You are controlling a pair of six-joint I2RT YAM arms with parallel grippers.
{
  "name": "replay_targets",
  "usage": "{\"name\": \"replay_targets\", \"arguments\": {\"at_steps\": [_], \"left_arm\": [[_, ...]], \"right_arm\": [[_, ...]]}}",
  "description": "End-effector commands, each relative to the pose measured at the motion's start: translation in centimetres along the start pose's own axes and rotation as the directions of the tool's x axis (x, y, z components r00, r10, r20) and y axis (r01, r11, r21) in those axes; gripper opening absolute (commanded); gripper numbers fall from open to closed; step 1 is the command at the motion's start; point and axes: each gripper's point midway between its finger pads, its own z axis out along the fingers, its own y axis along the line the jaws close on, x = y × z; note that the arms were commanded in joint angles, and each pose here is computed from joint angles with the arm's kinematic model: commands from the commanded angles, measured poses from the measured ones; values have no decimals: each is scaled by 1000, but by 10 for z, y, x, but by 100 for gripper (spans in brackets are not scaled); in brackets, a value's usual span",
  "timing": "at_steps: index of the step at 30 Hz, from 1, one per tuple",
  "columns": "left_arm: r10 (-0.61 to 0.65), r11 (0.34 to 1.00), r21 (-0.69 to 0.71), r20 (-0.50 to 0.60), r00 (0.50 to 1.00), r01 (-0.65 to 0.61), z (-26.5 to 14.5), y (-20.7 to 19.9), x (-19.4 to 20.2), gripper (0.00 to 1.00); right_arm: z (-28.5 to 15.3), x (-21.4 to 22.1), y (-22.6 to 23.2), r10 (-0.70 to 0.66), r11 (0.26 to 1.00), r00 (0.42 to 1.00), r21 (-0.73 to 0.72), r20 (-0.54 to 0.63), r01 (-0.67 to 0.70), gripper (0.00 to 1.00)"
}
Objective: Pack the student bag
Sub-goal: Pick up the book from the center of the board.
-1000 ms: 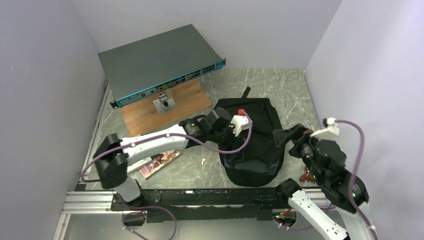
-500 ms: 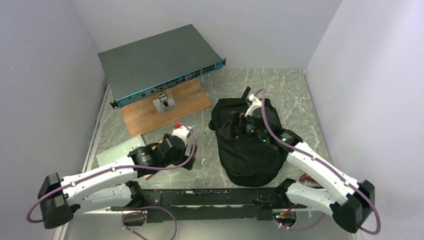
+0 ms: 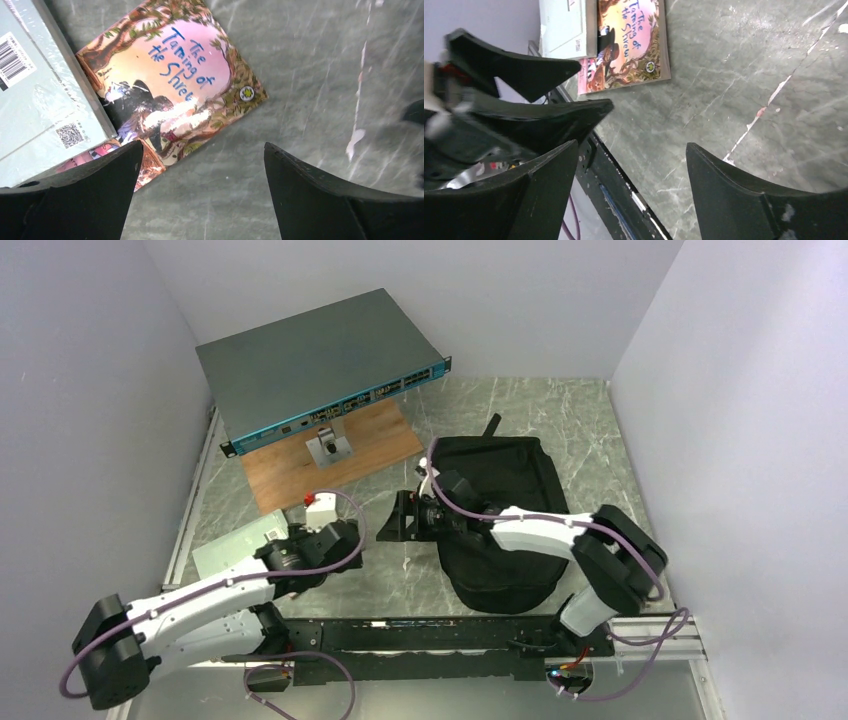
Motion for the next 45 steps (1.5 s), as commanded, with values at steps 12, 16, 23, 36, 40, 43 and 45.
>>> {"name": "replay_targets", "arguments": {"at_steps": [12, 16, 23, 36, 40, 43, 45], "left_arm": [[-249, 967, 57, -31, 968, 250, 38, 15, -4, 65], [-244, 968, 50, -52, 968, 247, 42, 17, 6, 58], [-248, 967, 48, -76, 966, 252, 46, 19, 19, 54], [-178, 968, 168, -76, 981, 188, 33, -1, 3, 64], [-108, 939, 320, -79, 991, 127, 17, -23, -4, 87], [-92, 906, 411, -30, 995, 96, 7, -34, -12, 91], [-56, 897, 439, -2, 998, 51, 4, -38, -16, 90]], "right_arm": [[91, -27, 6, 78, 991, 997, -109, -12, -79, 62], [106, -18, -2, 92, 989, 994, -113, -59, -99, 51], [117, -1, -4, 119, 981, 986, -141, -114, -135, 40], [96, -2, 24, 206, 937, 969, -258, -139, -236, 0], [87, -5, 26, 252, 919, 956, -273, -150, -285, 0], [77, -11, 23, 275, 912, 950, -272, -148, -307, 0], [69, -17, 19, 290, 908, 946, -272, -142, -319, 0]]}}
